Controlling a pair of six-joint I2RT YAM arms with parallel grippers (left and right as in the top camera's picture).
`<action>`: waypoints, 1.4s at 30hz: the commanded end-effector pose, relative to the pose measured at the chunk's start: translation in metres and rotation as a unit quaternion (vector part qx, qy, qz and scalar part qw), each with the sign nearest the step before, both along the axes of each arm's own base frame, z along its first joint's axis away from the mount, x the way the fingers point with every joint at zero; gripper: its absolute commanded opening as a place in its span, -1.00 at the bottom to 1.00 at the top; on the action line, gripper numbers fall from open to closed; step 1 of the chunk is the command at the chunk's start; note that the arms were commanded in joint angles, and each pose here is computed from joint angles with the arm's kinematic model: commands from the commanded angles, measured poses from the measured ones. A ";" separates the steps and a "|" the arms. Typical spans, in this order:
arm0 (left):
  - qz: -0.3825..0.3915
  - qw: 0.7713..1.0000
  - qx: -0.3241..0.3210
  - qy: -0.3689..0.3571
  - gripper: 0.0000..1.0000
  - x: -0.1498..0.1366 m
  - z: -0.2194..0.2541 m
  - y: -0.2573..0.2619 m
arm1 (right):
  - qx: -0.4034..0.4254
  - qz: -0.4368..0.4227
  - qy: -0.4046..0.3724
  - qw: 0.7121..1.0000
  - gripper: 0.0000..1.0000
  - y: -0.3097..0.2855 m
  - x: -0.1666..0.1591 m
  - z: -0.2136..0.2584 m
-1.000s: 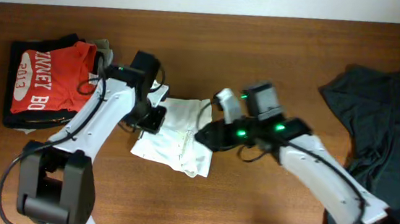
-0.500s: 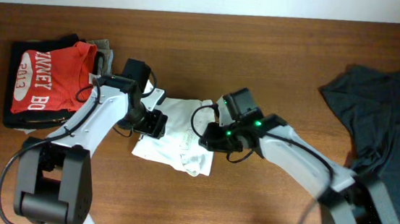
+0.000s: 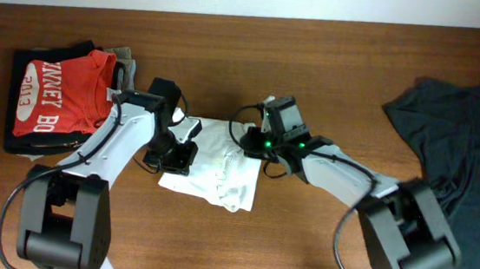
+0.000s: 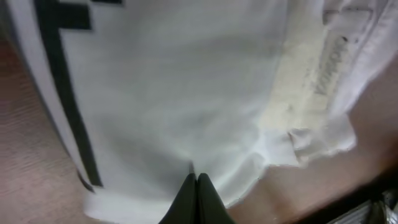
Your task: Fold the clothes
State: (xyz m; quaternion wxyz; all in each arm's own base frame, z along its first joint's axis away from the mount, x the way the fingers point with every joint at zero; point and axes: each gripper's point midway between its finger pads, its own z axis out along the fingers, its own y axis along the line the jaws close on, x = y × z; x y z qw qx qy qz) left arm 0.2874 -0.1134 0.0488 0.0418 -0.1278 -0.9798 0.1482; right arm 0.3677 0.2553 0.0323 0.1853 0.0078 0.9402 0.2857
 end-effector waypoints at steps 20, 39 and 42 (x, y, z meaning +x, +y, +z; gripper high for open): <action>0.086 0.993 -0.004 -0.076 0.98 0.036 0.030 0.001 | -0.087 -0.014 0.025 0.996 -0.81 -0.049 -0.041 0.043; 0.290 0.933 -0.197 0.076 0.38 0.015 -0.072 -0.066 | -0.096 -0.087 0.155 0.979 -0.90 -0.053 -0.056 -0.024; 0.288 0.933 -0.204 0.067 -0.44 0.020 -0.070 -0.067 | -0.096 -0.087 0.155 0.979 -0.92 -0.053 -0.056 -0.024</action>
